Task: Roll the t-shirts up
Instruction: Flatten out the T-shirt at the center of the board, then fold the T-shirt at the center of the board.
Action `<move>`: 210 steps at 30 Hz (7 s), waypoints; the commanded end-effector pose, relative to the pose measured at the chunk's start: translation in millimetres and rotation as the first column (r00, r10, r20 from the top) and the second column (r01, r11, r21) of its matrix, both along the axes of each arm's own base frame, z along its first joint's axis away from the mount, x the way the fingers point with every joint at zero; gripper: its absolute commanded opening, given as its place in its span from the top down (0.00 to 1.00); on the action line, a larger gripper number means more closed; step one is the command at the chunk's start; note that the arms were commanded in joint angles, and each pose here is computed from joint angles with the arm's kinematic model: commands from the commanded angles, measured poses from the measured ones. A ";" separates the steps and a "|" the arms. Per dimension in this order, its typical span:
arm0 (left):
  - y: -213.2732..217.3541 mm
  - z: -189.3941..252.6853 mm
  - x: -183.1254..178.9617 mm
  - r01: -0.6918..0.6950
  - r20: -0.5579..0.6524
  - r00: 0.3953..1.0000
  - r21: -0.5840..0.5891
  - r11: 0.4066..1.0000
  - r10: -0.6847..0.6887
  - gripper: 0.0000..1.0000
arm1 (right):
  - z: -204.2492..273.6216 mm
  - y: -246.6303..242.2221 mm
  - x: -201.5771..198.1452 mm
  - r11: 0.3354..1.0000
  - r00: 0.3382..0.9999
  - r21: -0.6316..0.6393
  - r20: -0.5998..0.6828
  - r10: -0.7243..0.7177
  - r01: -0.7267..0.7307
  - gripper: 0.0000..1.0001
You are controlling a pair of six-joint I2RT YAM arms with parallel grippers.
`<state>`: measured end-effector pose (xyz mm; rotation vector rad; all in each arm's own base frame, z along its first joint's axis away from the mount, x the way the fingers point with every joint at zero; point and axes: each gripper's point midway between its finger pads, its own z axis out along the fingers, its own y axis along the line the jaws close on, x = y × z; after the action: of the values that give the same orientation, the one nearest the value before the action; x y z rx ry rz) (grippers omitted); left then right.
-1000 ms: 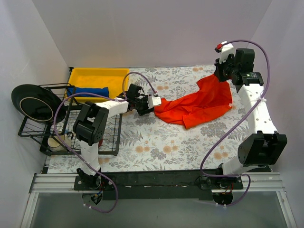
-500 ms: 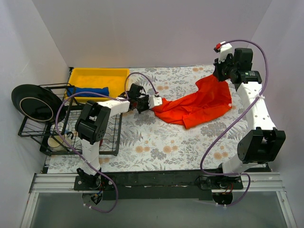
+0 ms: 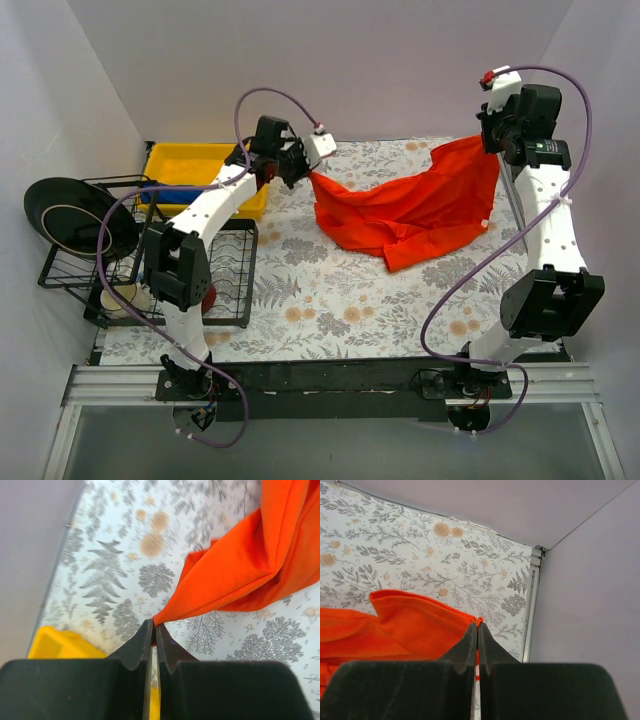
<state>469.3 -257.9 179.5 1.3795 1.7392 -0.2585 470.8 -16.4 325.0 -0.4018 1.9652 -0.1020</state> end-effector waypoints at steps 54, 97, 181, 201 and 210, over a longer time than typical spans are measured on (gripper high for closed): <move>131.3 418.1 -199.7 -0.122 0.426 0.784 -0.607 0.786 0.451 1.00 | 325.8 48.4 -403.9 0.981 0.579 -0.192 0.803 0.140 0.029 0.99; -35.0 0.9 179.4 -0.223 0.181 0.941 -0.308 0.925 0.287 1.00 | -96.4 -86.7 22.0 0.974 0.976 -0.127 0.136 -0.173 0.190 0.99; 35.9 -71.0 116.4 0.041 0.118 0.992 0.050 0.998 -0.047 1.00 | -247.8 18.1 -192.0 0.993 0.885 0.093 -0.454 0.106 -0.071 0.99; 42.1 -18.6 147.4 -0.140 0.057 0.987 -0.146 0.979 0.149 0.37 | -198.8 18.9 -150.3 0.984 0.874 0.149 -0.460 0.155 -0.096 0.52; 5.7 -27.1 148.8 -0.259 -0.153 0.964 -0.364 0.894 0.217 0.38 | -215.6 -31.7 -94.8 0.991 0.891 0.077 -0.448 -0.066 0.112 0.54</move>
<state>629.9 -229.8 175.8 1.0032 1.7158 -0.3240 343.7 -22.8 90.7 -0.3801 2.5092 0.1465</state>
